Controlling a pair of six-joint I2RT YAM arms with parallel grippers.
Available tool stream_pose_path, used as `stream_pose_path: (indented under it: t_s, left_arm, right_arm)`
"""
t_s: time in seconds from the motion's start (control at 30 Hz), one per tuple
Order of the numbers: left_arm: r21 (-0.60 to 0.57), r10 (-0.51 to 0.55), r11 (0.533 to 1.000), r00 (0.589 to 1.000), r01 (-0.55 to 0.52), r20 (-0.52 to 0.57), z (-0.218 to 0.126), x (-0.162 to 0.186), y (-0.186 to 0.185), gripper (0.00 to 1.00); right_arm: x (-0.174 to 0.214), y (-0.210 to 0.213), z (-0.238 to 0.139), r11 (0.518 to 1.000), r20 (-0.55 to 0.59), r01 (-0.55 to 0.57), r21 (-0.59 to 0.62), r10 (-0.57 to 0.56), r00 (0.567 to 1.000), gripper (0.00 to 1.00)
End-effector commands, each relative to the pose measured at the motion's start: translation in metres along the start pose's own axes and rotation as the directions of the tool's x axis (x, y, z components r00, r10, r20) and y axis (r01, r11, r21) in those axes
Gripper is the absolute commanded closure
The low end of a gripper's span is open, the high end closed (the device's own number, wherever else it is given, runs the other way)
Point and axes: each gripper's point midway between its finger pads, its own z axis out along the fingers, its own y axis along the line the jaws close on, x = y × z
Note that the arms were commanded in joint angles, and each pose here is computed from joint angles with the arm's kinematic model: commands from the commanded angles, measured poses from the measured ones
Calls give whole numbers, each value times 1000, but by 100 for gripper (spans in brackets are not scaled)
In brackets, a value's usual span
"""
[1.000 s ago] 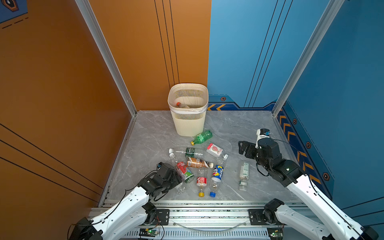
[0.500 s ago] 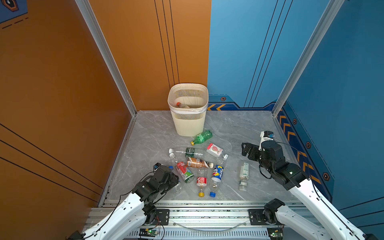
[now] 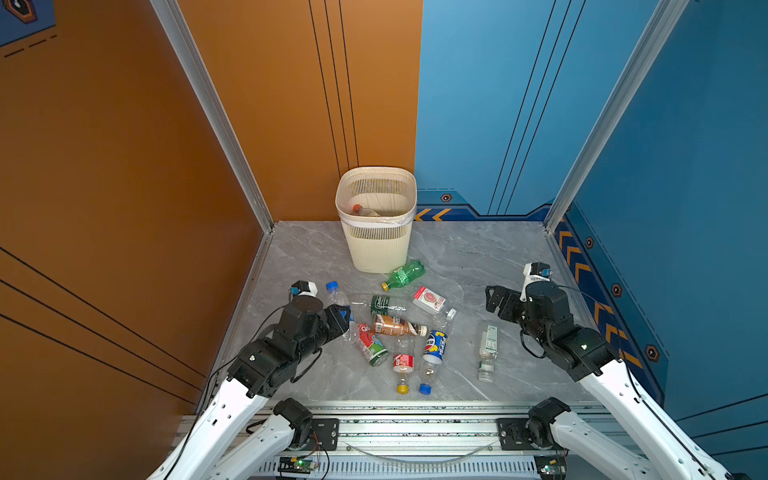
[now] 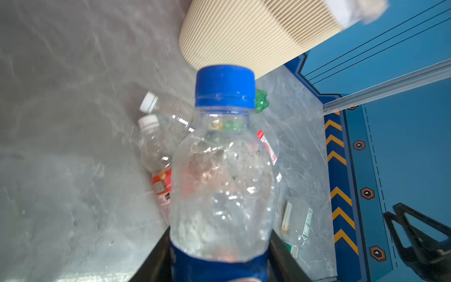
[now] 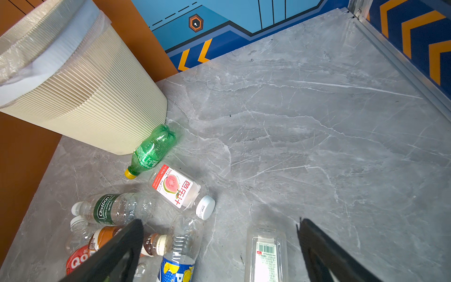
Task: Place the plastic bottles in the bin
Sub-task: 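Grasp the blue-capped Pepsi bottle with the left gripper and lift it, then carry the Pepsi bottle over the wastebasket with the left gripper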
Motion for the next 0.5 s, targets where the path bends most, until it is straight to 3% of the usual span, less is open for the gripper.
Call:
stream_pose_path:
  t_s: [0.0,0.2,0.47]
  left_arm:
    - [-23,181,984,979,-179,94,-13,-49,-27,54]
    - [7,294,953,929,-303,224,-9,-129,-87,54]
    - [22,372,917,874,-397,312,37,-215,-143,54]
  right_arm:
    - [10,-7,-2,1000,-30,-5,8,5,1000,0]
    - [11,-10,-8,1000,-30,-13,8,13,999,0]
    - [10,-17,-14,999,-18,-25,23,26,1000,0]
